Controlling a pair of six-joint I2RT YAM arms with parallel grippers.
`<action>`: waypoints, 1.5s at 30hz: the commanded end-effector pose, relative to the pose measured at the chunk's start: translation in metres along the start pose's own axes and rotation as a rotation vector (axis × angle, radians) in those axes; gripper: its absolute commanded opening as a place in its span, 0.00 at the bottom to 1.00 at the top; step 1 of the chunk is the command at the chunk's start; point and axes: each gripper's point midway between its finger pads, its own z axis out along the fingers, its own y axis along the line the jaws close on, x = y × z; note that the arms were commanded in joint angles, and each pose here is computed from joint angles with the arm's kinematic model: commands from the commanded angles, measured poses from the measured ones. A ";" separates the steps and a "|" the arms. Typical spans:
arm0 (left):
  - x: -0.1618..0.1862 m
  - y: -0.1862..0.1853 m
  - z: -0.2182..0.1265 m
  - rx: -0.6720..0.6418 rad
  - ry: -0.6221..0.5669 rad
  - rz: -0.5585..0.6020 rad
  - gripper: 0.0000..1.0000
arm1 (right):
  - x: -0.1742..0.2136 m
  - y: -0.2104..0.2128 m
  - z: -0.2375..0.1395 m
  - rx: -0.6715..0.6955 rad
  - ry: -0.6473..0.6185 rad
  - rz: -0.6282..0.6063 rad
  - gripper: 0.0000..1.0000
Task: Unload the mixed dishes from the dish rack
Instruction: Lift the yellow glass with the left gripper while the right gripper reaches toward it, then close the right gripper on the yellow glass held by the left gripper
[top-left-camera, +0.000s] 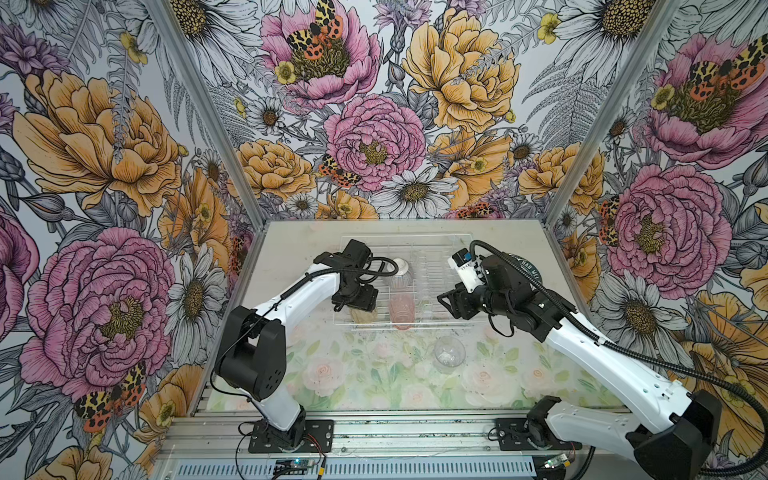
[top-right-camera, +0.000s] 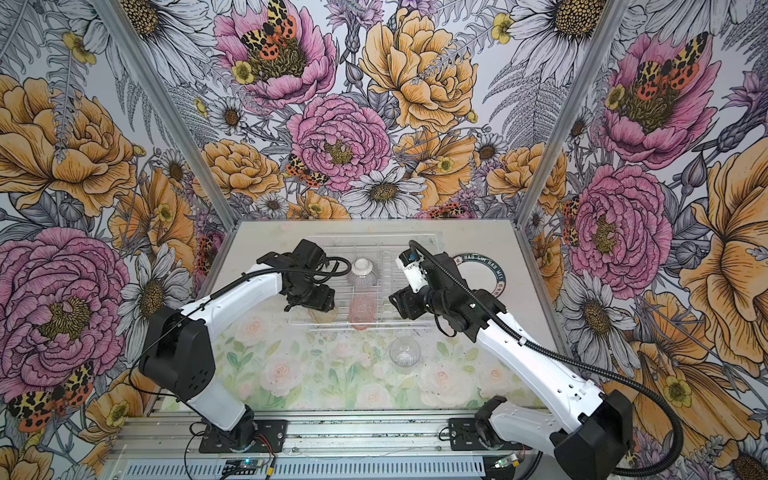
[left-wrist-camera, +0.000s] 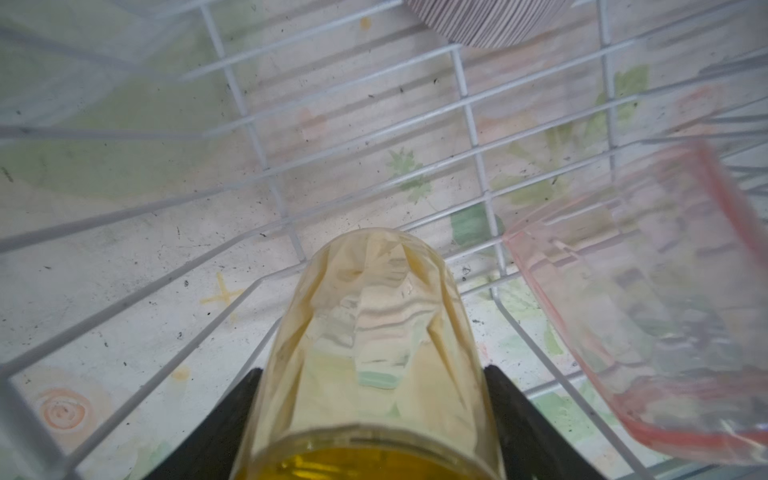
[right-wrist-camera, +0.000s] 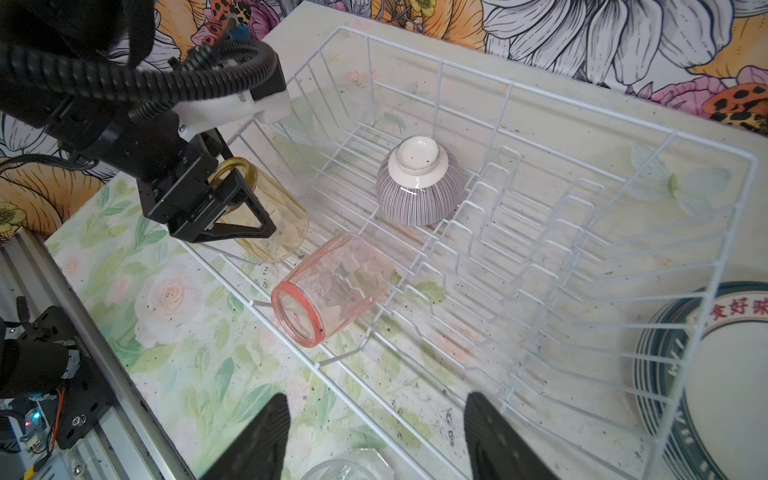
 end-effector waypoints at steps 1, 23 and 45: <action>-0.021 -0.014 -0.026 0.115 -0.125 0.028 0.58 | -0.014 0.012 0.006 -0.102 -0.055 0.023 0.68; -0.072 -0.071 -0.123 0.643 -0.469 0.045 0.57 | -0.057 0.044 0.014 -0.668 -0.299 0.212 0.49; -0.088 -0.135 -0.156 0.992 -0.540 0.130 0.56 | -0.077 0.044 0.013 -0.688 -0.364 0.166 0.45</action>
